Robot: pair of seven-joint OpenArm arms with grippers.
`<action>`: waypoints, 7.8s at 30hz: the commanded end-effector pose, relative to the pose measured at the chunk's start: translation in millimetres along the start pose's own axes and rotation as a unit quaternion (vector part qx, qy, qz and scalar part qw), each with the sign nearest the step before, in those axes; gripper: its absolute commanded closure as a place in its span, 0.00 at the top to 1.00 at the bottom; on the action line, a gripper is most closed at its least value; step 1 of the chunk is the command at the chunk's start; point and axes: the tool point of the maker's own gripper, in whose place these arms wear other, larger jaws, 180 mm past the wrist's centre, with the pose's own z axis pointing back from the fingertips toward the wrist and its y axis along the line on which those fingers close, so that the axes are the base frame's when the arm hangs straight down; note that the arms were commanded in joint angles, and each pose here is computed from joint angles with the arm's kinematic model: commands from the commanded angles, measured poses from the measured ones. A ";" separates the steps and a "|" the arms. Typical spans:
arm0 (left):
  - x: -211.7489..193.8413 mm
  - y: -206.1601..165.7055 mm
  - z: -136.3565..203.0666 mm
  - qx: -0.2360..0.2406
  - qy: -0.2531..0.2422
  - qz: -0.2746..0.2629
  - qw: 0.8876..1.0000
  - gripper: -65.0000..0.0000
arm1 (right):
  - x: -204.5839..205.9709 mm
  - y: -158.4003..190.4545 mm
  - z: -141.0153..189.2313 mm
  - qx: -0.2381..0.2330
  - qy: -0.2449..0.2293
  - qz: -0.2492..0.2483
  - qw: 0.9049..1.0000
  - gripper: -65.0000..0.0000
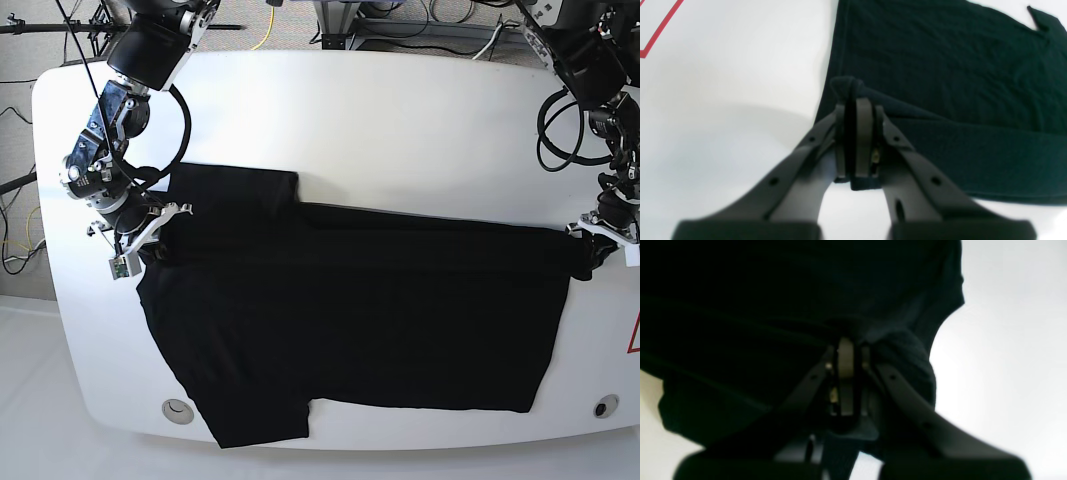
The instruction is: Fold the T-shirt properly
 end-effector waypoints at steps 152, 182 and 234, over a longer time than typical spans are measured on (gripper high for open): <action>-4.8 34.6 -24.0 0.060 -0.081 0.025 0.995 0.00 | -52.1 -5.9 40.7 -0.055 0.020 0.027 0.998 0.91; -12.4 35.4 -20.5 0.060 -0.073 0.023 0.995 0.00 | -63.3 -9.8 12.2 -0.035 0.043 -0.005 0.998 1.00; -34.0 26.3 -19.9 0.046 -0.043 0.009 0.998 0.00 | -94.5 -14.5 -1.7 -0.014 0.078 -0.023 0.997 0.16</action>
